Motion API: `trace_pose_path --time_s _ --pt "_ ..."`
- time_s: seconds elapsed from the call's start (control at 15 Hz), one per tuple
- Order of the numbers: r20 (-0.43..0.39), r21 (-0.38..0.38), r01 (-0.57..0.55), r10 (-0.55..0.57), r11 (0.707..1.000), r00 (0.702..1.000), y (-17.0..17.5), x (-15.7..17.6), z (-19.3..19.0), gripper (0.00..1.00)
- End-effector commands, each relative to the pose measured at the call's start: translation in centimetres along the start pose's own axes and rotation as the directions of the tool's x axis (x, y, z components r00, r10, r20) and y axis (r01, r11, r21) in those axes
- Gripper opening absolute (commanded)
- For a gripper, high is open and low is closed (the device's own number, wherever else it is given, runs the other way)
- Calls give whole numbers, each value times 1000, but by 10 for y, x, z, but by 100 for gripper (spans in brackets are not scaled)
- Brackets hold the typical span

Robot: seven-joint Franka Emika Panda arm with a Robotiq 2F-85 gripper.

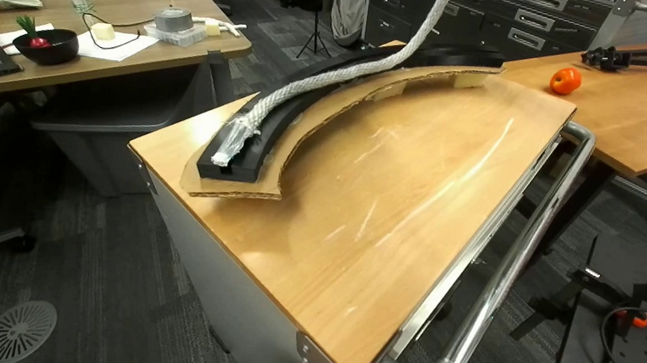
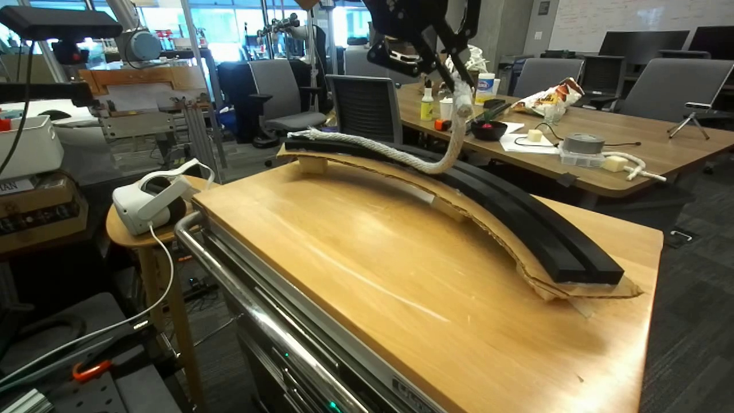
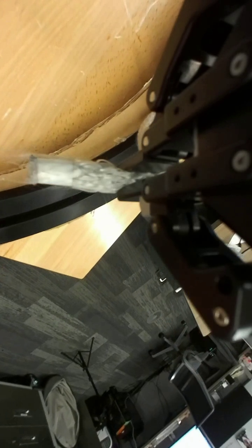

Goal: Place the rope along the black object

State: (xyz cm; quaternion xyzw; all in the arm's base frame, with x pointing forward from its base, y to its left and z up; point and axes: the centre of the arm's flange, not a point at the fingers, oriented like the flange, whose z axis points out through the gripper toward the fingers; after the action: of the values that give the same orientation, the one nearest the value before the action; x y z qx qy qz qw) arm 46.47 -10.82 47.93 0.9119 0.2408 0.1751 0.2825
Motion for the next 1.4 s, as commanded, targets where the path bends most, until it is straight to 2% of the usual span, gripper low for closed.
trace_pose_path --time_s 0.0,0.07,0.2,0.47,0.87,1.2,1.33 --pt "-40 10 29 -29 1000 999 29 16 -4 10" --pt "-49 15 23 -22 1000 999 34 17 -5 10" --pt "-67 22 8 -7 1000 998 32 -12 -12 10" --pt "-82 28 -26 29 999 996 36 -35 -19 10" --pt "-120 -10 -43 41 999 992 14 -44 -38 10" --pt "-181 -60 -67 55 996 982 -13 -33 -61 10" --pt "-207 -105 -92 69 990 976 29 35 -45 10"
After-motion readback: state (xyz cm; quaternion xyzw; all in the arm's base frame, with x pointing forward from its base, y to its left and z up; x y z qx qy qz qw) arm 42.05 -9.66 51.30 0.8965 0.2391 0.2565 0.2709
